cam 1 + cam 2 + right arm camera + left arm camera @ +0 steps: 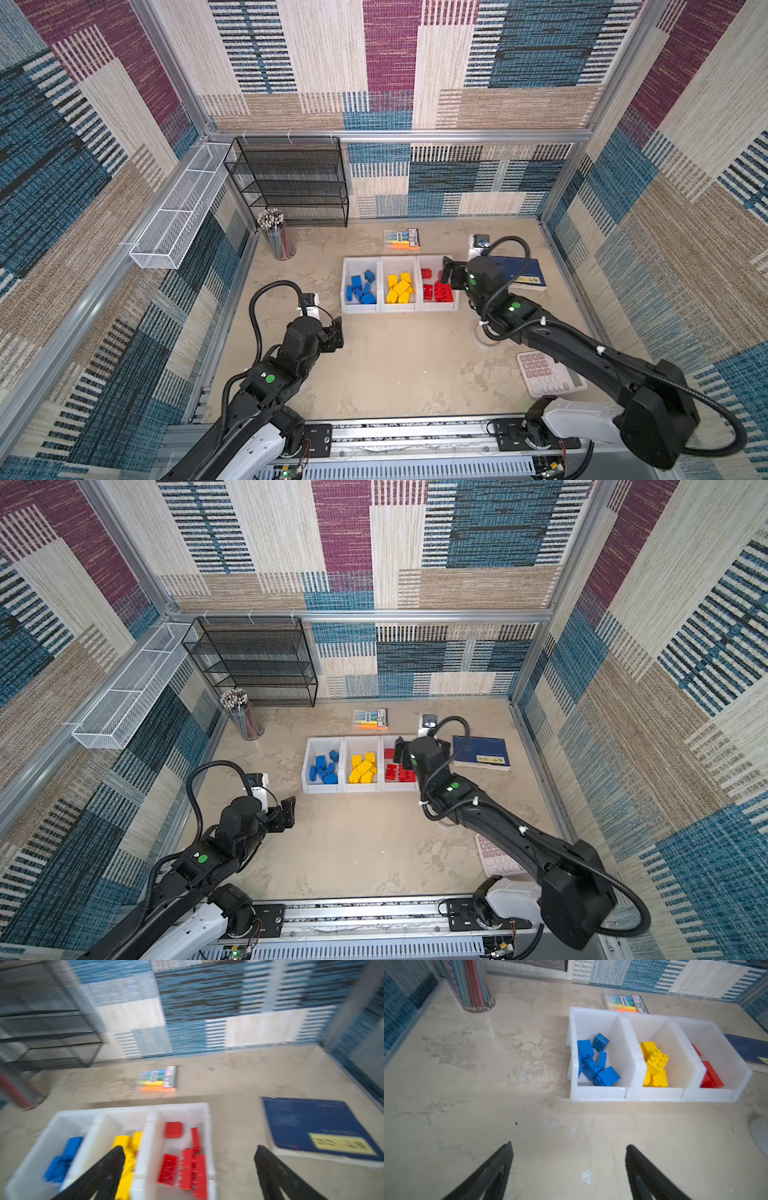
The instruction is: Sort the legos into containers by color
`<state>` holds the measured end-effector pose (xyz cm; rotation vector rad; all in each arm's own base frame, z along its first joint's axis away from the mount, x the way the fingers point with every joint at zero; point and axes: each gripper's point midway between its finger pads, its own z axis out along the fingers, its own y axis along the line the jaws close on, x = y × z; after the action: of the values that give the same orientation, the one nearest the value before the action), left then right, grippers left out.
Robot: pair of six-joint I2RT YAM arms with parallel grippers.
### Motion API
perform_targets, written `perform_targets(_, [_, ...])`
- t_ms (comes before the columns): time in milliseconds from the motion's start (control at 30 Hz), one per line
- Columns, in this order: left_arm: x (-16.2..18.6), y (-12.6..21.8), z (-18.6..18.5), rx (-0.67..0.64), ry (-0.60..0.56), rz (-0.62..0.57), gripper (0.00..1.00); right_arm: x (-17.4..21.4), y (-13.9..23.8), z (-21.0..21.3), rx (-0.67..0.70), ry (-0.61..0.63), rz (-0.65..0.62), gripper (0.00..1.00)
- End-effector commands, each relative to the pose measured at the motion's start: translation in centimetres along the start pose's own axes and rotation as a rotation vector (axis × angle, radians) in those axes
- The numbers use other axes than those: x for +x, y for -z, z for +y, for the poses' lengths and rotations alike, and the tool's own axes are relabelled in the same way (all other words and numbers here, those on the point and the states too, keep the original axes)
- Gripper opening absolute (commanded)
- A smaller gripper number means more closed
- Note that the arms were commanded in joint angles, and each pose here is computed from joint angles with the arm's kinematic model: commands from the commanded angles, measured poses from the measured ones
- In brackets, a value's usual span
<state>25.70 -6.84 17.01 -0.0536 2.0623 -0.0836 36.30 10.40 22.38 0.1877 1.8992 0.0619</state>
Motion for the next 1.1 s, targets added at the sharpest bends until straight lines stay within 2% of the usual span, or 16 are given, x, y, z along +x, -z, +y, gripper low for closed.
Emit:
perform_targets(0, [-4.8,0.2,3.8,-0.231,-0.004,-0.254,0.96,-0.6,0.9,-6.7,0.133,-0.105,-0.159,1.0])
perform_targets(133, [-5.2,-0.3,7.7,-0.37,0.083,-0.357,0.99,1.1,3.4,-11.2,0.166,-0.051,-0.326,1.0])
perform_targets(233, [-3.3,-2.5,10.3,-0.424,0.116,-0.291,0.99,3.3,3.6,-13.3,0.178,-0.043,-0.347,1.0])
perform_targets(367, [-1.1,-6.8,10.6,-0.38,0.015,-0.138,0.99,5.3,2.4,-13.7,0.165,0.049,-0.308,1.0])
perform_targets(500, [-0.2,-10.2,10.8,-0.311,0.002,-0.041,1.0,4.2,0.6,-13.4,0.144,0.113,-0.346,1.0])
perform_targets(600, [-1.6,-11.8,10.4,-0.249,-0.006,-0.121,1.0,3.6,-1.8,-13.1,0.132,0.131,-0.339,1.0])
perform_targets(667, [-2.8,-12.6,10.5,-0.214,-0.013,-0.2,0.99,4.0,-3.4,-12.3,0.057,0.104,-0.318,1.0])
perform_targets(733, [-1.1,-14.2,11.0,-0.169,0.023,-0.153,0.99,4.8,-3.6,-12.8,0.039,0.09,-0.35,1.0])
perform_targets(800, [-1.0,-15.4,10.1,-0.094,-0.007,-0.179,1.0,5.4,-3.9,-12.8,0.033,0.087,-0.301,1.0])
perform_targets(833, [-1.1,-15.9,9.4,-0.059,-0.018,-0.111,1.0,5.0,-3.7,-12.8,0.032,0.092,-0.334,1.0])
perform_targets(867, [-0.8,-16.4,9.0,-0.037,-0.04,-0.08,1.0,5.3,-3.9,-12.8,0.032,0.089,-0.308,1.0])
perform_targets(900, [-0.9,-16.4,8.7,-0.025,-0.051,-0.114,1.0,5.3,-4.0,-12.8,0.029,0.088,-0.307,0.99])
perform_targets(967, [-0.6,-16.5,8.7,-0.023,-0.047,-0.07,1.0,5.3,-4.0,-12.8,0.027,0.087,-0.302,1.0])
perform_targets(1067, [-0.8,-16.5,8.7,-0.025,-0.049,-0.093,1.0,5.2,-4.0,-12.8,0.025,0.088,-0.306,1.0])
